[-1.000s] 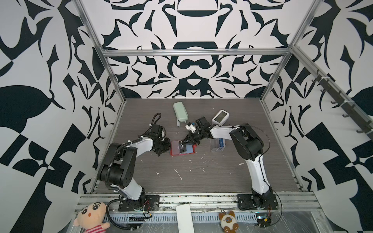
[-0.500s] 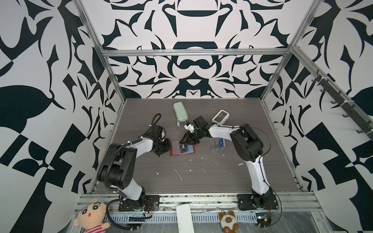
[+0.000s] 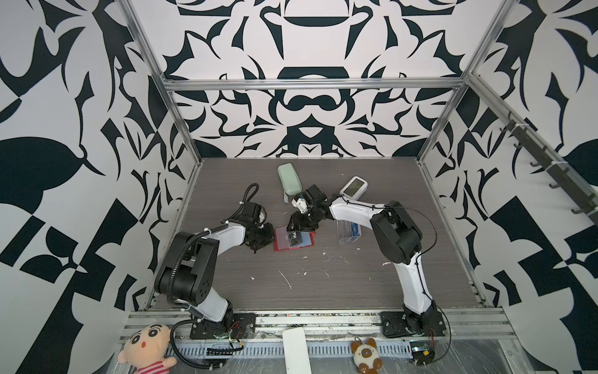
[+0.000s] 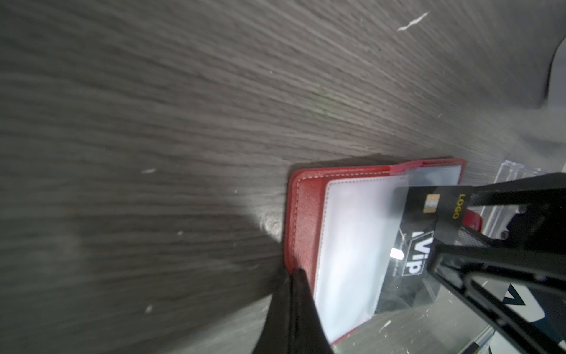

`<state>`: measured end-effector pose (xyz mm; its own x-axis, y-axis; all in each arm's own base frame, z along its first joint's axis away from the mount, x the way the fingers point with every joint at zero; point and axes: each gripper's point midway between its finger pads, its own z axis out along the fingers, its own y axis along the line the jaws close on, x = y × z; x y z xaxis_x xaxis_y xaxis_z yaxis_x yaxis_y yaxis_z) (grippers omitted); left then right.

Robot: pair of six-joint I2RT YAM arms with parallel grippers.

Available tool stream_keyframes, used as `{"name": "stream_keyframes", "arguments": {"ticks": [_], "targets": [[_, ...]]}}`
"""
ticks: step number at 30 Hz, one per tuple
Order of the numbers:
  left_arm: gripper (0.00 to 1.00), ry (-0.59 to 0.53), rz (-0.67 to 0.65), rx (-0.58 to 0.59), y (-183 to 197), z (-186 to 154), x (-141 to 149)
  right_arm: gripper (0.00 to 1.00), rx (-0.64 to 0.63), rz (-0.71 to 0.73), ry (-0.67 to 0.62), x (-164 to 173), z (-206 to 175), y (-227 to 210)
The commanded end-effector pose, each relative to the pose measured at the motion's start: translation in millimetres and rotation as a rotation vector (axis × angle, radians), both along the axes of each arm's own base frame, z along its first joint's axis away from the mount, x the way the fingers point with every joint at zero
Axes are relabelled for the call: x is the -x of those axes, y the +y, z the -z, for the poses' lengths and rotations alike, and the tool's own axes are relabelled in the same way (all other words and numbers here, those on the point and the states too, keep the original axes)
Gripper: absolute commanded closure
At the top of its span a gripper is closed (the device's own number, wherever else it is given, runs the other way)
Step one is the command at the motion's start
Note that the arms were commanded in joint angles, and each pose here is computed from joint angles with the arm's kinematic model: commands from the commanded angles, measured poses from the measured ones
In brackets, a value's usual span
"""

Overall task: Insert credit cards into a card holder
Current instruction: Insert the credit card into the card slot.

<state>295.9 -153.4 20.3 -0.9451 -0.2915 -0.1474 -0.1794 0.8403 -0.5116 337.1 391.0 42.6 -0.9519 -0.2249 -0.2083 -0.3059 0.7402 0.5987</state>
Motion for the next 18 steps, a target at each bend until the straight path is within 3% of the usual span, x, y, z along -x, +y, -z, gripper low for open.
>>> {"name": "stream_keyframes", "arguments": {"ticks": [1,10,18], "targets": [[1.0,0.028,-0.007,-0.012,4.2,4.2,10.4,0.45,0.117,0.019,-0.082,-6.1,-13.4,-18.0],[1.0,0.03,-0.01,-0.019,5.5,6.0,11.1,0.35,0.177,0.015,-0.144,-6.9,-24.1,-21.8],[1.0,0.03,-0.011,-0.02,5.9,6.0,11.8,0.36,0.198,-0.01,-0.183,-3.0,-36.2,-20.0]]}}
